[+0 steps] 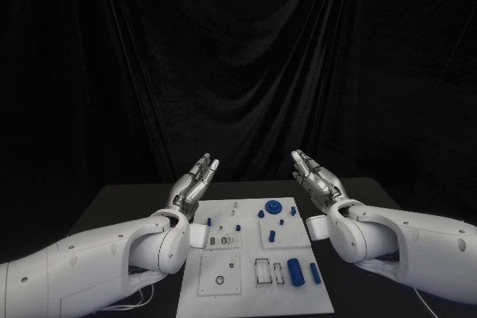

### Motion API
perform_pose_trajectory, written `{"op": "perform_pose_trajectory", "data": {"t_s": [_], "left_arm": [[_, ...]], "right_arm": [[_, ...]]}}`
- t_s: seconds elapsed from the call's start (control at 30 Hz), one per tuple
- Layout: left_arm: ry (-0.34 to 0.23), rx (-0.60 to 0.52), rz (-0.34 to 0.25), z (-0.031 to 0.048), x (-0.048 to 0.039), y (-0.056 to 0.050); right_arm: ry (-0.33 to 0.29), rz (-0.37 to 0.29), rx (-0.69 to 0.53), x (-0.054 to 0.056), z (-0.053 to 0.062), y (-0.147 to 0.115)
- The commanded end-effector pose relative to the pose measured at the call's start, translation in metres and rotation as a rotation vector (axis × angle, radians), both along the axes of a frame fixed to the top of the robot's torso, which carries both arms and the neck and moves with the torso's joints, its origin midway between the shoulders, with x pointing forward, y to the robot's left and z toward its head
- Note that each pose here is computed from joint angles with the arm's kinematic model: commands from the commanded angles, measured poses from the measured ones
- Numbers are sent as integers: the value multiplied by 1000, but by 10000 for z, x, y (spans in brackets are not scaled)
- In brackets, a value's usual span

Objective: Assemble the parts on the task board

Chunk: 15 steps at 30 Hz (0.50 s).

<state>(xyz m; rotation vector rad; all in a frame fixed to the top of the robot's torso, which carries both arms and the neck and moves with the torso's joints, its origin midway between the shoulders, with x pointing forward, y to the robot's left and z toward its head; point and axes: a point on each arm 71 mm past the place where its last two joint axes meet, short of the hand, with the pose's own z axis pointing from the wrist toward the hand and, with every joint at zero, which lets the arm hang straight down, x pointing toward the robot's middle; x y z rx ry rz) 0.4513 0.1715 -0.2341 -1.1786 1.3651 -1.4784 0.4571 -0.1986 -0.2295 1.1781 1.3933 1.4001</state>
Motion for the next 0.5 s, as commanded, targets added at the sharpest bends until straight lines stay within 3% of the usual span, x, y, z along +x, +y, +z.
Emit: {"op": "perform_pose_trajectory", "data": {"t_s": [0.03, 0.27, 0.5], "left_arm": [[-46, -210, -170, 106, -46, -136], [-50, -335, -286, 127, -114, -211], [-50, -384, -325, 136, -140, -232]], "right_arm": [[66, 164, 143, -32, 23, 76], [95, 240, 189, -65, 24, 60], [98, 249, 195, -69, 24, 58]]}}
